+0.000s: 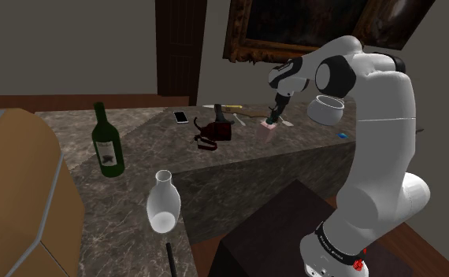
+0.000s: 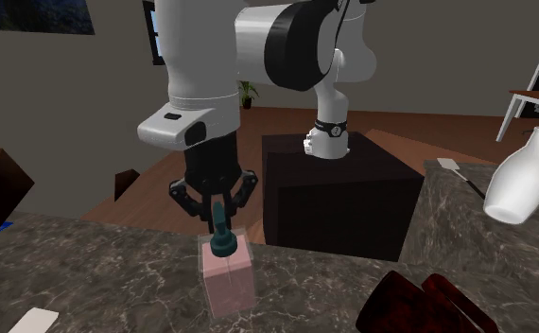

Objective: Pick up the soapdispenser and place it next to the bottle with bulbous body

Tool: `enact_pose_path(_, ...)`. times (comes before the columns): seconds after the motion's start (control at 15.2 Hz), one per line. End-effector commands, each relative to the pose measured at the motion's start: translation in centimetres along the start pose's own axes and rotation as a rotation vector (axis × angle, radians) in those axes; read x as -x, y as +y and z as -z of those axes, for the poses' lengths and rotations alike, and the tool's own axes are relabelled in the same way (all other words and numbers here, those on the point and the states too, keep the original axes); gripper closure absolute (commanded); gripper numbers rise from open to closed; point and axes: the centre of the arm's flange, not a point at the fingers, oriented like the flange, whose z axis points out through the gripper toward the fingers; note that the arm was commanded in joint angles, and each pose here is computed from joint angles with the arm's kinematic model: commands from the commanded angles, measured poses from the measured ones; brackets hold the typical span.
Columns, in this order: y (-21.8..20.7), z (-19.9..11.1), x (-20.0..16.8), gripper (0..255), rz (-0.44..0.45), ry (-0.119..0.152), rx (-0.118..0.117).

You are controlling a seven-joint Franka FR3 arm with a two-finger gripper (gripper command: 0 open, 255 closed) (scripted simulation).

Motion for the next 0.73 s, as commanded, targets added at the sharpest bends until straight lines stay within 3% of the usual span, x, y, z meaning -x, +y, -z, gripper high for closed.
enact_pose_path(0.0, 0.0, 0.3, 0.1, 255, -0.001, -0.004, -0.002)
enact_pose_path(0.66, 0.0, 5.6, 0.2, 255, -0.001, -0.004, -0.002)
